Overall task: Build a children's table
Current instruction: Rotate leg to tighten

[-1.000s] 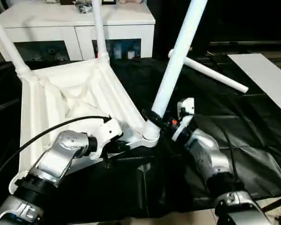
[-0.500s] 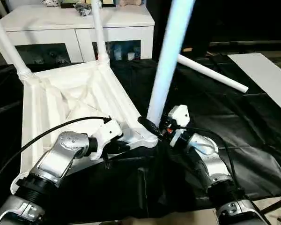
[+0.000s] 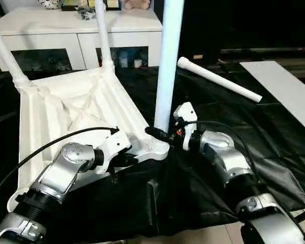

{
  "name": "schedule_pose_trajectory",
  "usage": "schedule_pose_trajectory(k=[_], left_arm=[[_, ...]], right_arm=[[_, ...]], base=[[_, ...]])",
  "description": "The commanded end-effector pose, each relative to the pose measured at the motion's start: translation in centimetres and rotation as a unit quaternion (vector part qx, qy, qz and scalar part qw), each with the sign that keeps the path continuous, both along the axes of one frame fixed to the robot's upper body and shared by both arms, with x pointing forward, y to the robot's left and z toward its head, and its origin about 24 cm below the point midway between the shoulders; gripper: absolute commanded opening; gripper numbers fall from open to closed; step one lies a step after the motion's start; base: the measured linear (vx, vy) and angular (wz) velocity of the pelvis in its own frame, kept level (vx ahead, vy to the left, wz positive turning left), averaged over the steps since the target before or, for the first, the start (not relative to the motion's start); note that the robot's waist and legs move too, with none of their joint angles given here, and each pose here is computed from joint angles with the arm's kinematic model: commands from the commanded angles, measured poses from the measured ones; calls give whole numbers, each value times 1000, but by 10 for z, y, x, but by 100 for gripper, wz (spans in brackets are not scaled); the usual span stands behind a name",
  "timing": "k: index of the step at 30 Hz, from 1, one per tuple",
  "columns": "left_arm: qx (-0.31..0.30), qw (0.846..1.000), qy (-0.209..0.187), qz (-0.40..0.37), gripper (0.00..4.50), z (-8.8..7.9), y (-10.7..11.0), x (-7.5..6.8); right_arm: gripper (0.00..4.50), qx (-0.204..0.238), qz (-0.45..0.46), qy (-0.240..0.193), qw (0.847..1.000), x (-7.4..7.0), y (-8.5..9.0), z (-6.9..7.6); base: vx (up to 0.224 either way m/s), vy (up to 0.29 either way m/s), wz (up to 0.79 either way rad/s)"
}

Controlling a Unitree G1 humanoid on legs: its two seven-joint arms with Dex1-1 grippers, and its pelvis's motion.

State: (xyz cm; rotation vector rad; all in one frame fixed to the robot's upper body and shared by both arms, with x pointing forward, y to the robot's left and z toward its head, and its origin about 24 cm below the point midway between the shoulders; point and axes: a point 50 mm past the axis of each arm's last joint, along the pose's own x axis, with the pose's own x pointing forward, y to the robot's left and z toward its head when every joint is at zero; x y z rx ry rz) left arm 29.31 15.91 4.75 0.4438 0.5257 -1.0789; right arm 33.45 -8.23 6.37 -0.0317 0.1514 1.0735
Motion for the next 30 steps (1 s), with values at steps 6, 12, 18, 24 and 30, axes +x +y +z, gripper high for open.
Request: schedule_pose_trajectory(k=[6, 12, 18, 24, 30], left_arm=[[4, 1000, -9, -9, 0, 4, 2, 0], [2, 1000, -7, -8, 0, 4, 2, 2], [7, 1000, -2, -15, 0, 5, 5, 2], [13, 1000, 3, -27, 0, 5, 10, 0], [-10, 998, 0, -57, 0, 11, 8, -3]], right_arm=[[184, -70, 7, 112, 991, -19, -18, -47], [184, -77, 1, 110, 991, -18, -16, -48], [184, -79, 3, 106, 991, -17, -17, -46], [184, -77, 35, 91, 992, -19, -17, -43], [184, -74, 80, 76, 991, -19, -22, -35]], base=[[0, 0, 0], [0, 0, 0], [0, 0, 0], [0, 0, 0], [0, 0, 0]])
